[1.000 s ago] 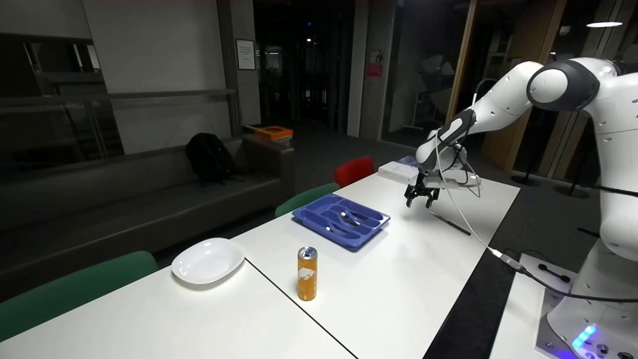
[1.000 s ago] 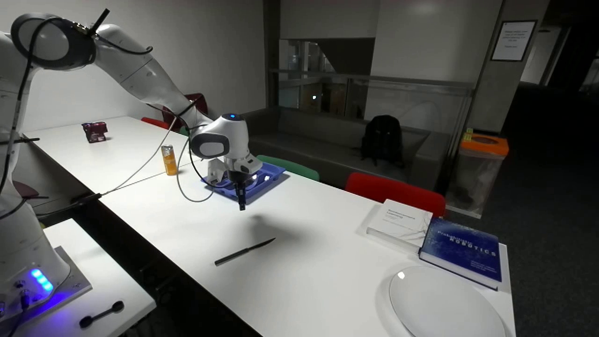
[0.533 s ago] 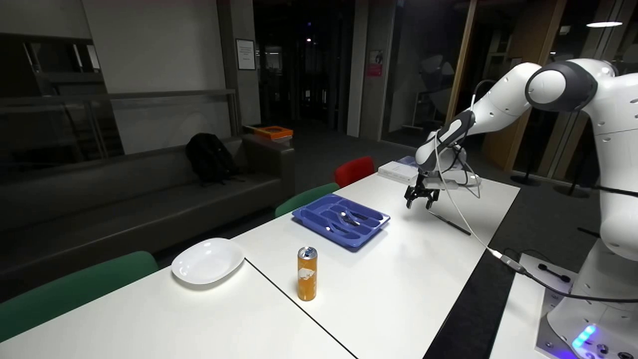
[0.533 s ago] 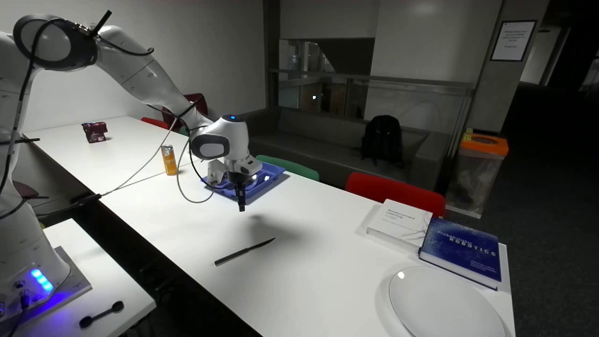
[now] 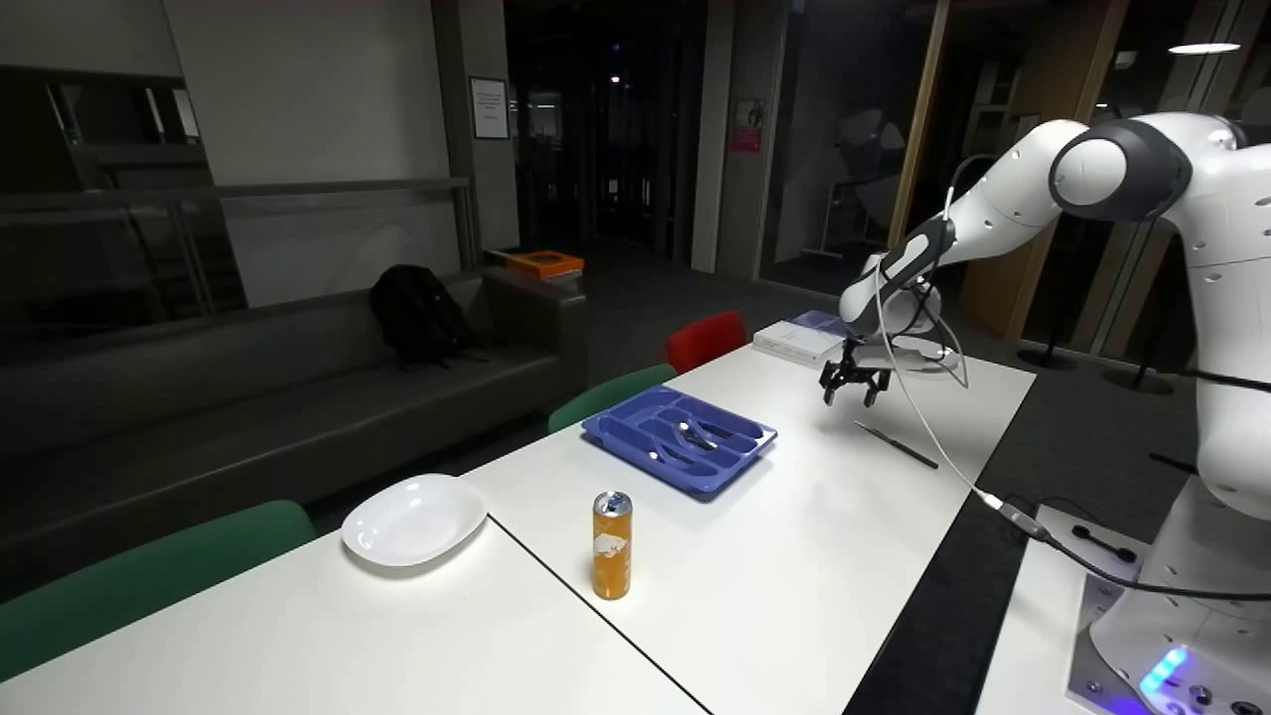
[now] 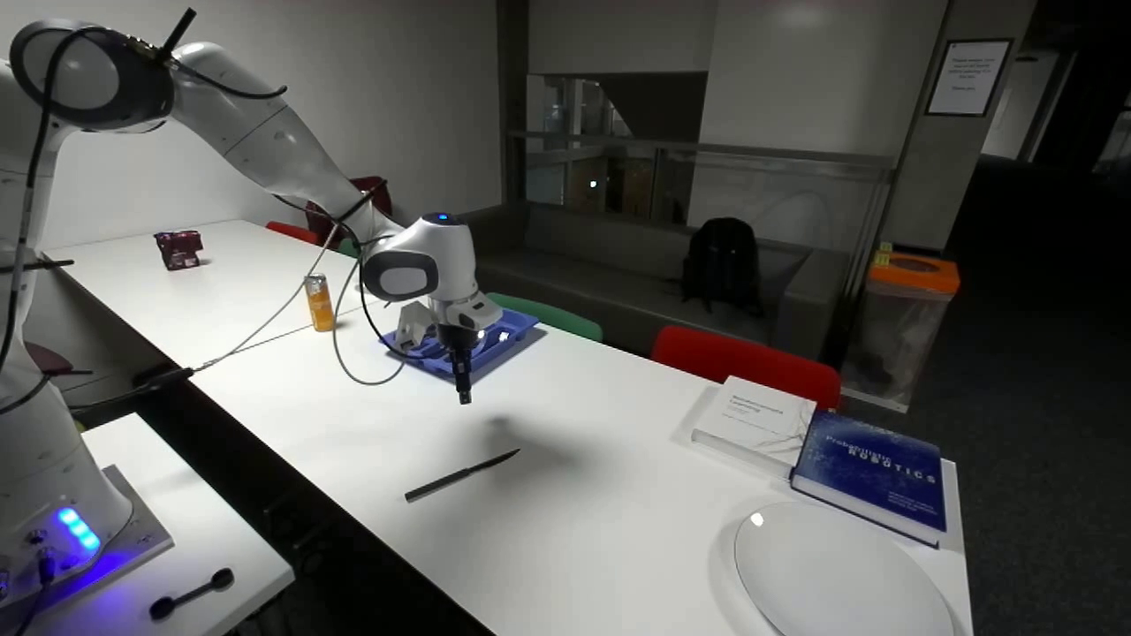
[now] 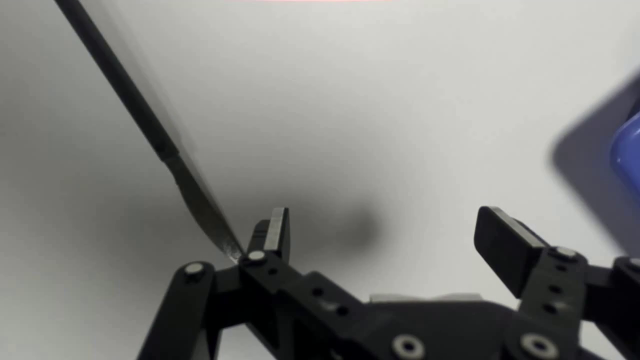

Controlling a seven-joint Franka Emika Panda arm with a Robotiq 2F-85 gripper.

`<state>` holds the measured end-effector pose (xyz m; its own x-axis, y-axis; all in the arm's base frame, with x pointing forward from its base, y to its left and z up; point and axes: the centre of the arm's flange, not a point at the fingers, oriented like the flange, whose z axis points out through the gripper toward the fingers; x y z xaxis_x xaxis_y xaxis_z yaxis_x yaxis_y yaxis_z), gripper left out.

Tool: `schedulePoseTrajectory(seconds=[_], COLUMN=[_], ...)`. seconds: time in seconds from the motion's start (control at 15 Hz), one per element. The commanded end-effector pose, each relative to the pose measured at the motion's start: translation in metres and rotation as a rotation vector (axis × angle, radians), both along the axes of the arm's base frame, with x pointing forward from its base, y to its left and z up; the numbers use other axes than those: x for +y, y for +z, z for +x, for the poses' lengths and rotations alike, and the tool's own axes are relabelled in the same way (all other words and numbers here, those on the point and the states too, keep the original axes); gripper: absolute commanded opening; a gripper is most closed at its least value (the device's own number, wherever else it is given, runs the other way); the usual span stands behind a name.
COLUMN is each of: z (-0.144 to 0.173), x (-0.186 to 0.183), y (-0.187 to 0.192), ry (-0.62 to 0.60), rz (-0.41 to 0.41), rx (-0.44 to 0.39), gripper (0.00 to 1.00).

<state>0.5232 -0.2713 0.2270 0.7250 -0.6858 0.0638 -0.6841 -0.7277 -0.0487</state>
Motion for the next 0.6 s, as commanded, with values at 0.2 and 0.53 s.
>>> schedulePoseTrajectory(seconds=[0.2,0.53], z=[-0.032,-0.051], x=[-0.049,-0.070], y=[-0.002,-0.029], ry=[-0.065,-0.066], rz=[0.005,0.069], rx=[0.046,0.143], gripper=[1.00,1.00])
